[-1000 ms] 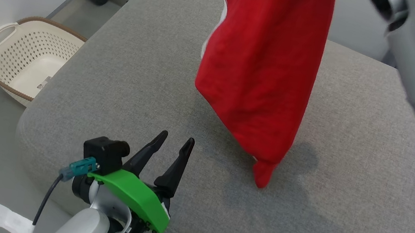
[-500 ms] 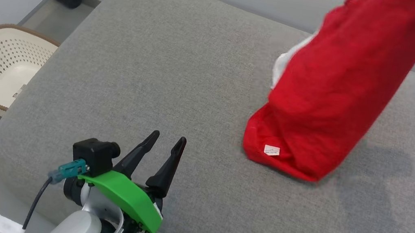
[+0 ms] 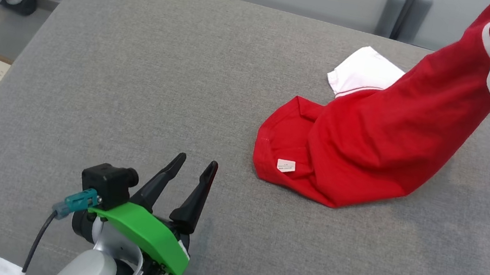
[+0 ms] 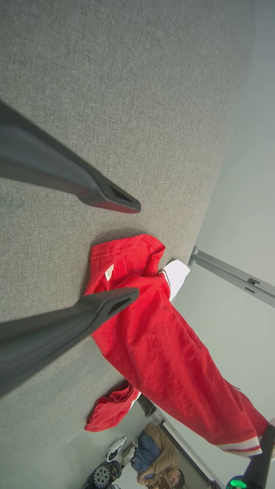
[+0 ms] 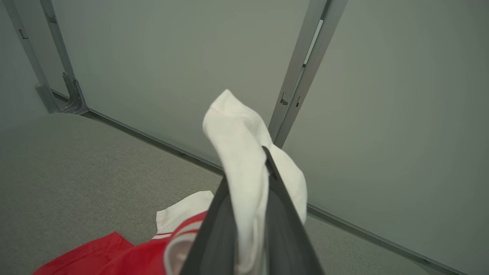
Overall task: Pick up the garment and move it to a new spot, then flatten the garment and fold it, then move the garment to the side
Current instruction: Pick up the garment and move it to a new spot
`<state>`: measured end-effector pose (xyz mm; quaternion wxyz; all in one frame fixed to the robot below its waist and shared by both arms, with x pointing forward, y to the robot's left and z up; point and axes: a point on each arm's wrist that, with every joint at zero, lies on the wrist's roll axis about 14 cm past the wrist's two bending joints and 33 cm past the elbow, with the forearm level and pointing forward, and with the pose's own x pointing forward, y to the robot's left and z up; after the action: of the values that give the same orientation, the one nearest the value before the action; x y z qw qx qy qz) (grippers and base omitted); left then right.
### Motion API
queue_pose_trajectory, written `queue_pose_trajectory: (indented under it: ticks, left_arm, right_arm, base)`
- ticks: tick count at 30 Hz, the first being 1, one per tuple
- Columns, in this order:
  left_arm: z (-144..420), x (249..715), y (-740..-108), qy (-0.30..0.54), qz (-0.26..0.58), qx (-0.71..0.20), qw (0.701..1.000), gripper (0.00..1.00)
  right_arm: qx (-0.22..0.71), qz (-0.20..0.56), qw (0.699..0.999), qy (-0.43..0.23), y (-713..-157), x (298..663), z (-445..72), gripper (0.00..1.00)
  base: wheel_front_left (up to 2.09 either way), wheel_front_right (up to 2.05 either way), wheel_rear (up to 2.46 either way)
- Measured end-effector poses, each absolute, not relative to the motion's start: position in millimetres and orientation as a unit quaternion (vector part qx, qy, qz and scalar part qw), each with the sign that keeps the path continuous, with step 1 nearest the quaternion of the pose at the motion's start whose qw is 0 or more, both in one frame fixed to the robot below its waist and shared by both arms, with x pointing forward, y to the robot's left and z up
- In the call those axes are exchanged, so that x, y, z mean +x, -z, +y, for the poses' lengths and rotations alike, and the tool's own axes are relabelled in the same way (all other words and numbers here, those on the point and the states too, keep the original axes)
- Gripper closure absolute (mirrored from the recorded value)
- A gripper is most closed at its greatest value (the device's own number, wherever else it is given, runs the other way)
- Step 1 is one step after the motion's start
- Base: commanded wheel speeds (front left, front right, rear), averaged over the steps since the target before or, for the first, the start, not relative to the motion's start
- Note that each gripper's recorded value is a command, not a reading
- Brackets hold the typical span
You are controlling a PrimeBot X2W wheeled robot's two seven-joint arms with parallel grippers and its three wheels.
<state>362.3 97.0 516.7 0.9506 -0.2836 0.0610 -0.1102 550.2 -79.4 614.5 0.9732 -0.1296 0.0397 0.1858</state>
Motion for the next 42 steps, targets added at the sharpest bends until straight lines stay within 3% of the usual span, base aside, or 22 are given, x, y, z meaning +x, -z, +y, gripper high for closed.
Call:
queue_pose_trajectory:
  ticks: [12,24,36,38,39,40,41,42]
  left_arm:
    - [61,368,-510,0.163,0.09,-0.287,0.94,0.0]
    - [37,375,-478,0.192,0.151,-0.283,0.927,0.0]
    - [31,394,-457,0.203,0.178,-0.268,0.925,0.0]
    - [32,396,-454,0.201,0.182,-0.267,0.925,0.0]
    - [32,397,-451,0.202,0.185,-0.267,0.924,0.0]
    - [32,397,-448,0.201,0.189,-0.266,0.923,0.0]
    - [32,398,-446,0.201,0.193,-0.265,0.923,0.0]
    - [31,397,-443,0.203,0.197,-0.264,0.922,0.0]
  right_arm:
    - [-0.104,0.188,0.976,-0.03,-493,487,-217,1.0]
    - [-0.026,0.304,0.952,0.02,-390,401,-241,1.0]
    - [-0.014,0.301,0.952,0.047,-374,381,-248,1.0]
    - [-0.012,0.295,0.954,0.048,-374,381,-247,0.8]
    - [-0.014,0.293,0.955,0.048,-375,381,-247,0.62]
    - [-0.015,0.289,0.956,0.047,-376,381,-246,0.36]
    - [-0.015,0.283,0.958,0.047,-378,382,-245,0.0]
    - [-0.015,0.278,0.959,0.047,-379,383,-244,0.0]
  base:
    - [0.0,0.0,0.0]
    - [0.0,0.0,0.0]
    - [0.0,0.0,0.0]
    - [0.0,0.0,0.0]
    - [0.0,0.0,0.0]
    - [0.0,0.0,0.0]
    - [0.0,0.0,0.0]
    - [0.0,0.0,0.0]
